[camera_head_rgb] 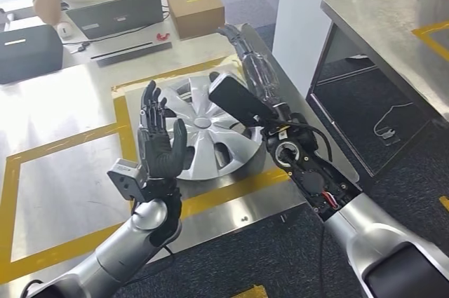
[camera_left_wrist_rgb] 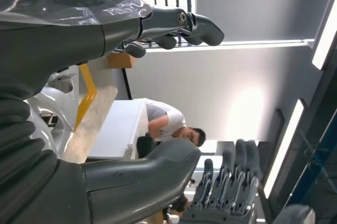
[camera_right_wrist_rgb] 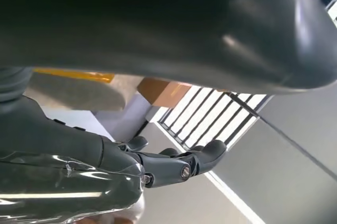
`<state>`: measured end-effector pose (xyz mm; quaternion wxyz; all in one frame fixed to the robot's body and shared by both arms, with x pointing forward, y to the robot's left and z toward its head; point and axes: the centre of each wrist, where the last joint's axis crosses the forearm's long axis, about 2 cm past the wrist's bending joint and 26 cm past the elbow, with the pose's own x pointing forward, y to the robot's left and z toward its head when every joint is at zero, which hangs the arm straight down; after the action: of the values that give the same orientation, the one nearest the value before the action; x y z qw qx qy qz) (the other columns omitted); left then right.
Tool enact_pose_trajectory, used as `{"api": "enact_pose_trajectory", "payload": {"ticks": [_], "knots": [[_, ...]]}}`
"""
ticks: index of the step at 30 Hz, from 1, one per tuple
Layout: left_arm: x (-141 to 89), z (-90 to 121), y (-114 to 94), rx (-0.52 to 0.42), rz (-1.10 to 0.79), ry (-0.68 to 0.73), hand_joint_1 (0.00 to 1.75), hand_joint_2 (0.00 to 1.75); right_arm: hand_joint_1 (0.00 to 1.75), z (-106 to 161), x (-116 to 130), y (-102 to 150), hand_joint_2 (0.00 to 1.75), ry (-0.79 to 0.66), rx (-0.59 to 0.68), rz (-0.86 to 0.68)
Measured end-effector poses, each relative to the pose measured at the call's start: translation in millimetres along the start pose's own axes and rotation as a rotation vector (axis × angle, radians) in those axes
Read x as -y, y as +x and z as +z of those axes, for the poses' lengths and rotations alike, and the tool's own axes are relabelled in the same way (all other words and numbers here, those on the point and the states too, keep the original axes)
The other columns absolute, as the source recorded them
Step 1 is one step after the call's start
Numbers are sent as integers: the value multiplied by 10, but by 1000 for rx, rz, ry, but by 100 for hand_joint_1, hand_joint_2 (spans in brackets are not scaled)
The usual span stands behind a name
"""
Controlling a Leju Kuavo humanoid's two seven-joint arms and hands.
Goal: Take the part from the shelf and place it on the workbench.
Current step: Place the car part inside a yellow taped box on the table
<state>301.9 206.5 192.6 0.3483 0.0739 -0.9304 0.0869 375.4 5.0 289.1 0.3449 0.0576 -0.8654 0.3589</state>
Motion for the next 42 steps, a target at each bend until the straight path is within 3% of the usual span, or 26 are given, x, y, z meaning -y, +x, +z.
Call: {"api": "enact_pose_trajectory", "payload": {"ticks": [7, 17, 24, 32, 42], "knots": [[-88, 54, 18, -15, -15, -12, 0, 0, 0, 500, 92, -148, 0, -181, -67, -161], [-182, 140, 18, -48, -22, -27, 0, 0, 0, 1299, 416, -152, 0, -356, -119, -175], [-191, 199, 44, -58, -26, -45, 0, 0, 0, 1564, 566, -14, 0, -393, -83, -135], [-226, 342, 98, -80, -45, -63, 0, 0, 0, 1980, 498, 108, 0, -451, -100, -185], [-234, 398, 135, -92, -47, -67, 0, 0, 0, 2167, 422, 179, 0, -452, -104, -253]]}}
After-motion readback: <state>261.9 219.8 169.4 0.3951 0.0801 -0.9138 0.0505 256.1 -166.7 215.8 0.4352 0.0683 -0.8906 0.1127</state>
